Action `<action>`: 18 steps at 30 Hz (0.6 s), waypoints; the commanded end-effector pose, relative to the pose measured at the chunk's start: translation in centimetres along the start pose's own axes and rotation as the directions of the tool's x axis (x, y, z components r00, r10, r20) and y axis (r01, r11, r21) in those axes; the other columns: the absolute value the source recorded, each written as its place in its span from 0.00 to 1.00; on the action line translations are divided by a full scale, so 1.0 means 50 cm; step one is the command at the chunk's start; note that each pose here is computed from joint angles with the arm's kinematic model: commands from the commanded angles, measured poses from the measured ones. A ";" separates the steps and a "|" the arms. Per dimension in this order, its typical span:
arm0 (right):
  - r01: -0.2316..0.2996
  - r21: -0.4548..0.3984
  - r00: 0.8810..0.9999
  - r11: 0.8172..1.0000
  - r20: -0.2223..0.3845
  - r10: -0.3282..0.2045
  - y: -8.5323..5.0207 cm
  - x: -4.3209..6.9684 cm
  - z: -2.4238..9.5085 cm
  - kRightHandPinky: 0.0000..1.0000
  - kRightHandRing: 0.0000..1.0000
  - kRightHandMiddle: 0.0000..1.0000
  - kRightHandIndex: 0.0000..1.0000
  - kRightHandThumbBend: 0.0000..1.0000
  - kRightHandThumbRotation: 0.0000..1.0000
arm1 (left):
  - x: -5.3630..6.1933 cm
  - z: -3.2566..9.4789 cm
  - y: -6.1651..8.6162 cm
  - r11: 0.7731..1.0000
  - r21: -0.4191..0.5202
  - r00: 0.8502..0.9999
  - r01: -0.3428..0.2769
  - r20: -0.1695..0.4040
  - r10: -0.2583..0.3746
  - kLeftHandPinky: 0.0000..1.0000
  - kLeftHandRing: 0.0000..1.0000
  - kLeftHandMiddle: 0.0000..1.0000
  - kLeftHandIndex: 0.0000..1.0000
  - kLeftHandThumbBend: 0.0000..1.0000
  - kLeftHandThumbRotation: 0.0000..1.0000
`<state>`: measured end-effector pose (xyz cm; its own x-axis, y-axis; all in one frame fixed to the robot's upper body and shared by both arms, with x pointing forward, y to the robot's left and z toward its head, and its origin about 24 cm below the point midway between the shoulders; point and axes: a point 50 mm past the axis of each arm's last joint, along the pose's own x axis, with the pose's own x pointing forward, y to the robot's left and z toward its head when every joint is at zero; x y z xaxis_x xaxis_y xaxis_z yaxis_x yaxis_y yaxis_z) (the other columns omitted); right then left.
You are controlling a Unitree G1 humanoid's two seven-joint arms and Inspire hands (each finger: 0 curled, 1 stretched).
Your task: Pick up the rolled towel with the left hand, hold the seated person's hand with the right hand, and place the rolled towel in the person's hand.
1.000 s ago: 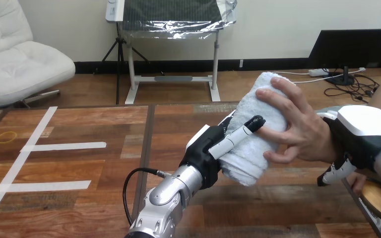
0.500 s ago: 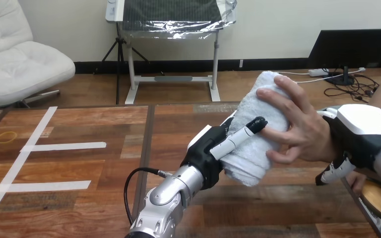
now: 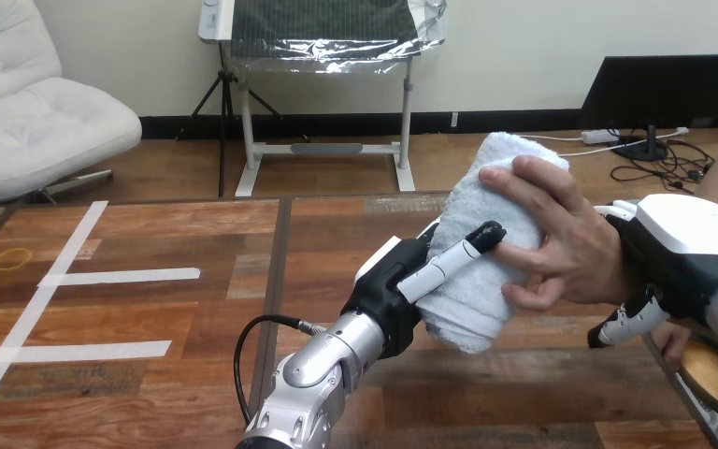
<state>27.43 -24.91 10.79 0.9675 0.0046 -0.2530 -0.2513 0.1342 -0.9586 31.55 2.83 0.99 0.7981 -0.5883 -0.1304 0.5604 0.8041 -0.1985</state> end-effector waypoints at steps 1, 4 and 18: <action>0.148 0.082 0.987 0.986 0.052 -0.152 -0.053 -0.024 0.037 0.85 0.95 0.95 0.90 0.84 0.00 | 0.058 0.139 -0.052 0.986 0.136 0.971 0.092 0.207 -0.119 1.00 0.96 0.95 1.00 0.86 0.59; 0.165 0.103 0.985 0.981 0.039 -0.170 -0.057 -0.034 0.037 0.84 0.95 0.94 0.90 0.83 0.00 | 0.055 0.139 -0.048 0.988 0.132 0.971 0.084 0.212 -0.111 0.99 0.96 0.95 1.00 0.85 0.60; 0.220 0.186 0.975 0.957 -0.034 -0.218 -0.069 -0.090 0.032 0.83 0.94 0.94 0.91 0.77 0.00 | 0.018 0.130 -0.004 0.989 0.145 0.955 0.025 0.290 -0.067 0.95 0.92 0.93 0.98 0.77 0.60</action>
<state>24.68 -23.63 12.39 0.9847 -0.0315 -0.1716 -0.1548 0.2958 -0.9426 31.82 2.91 2.02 0.8090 -0.5851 -0.0564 0.5715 0.8054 -0.1575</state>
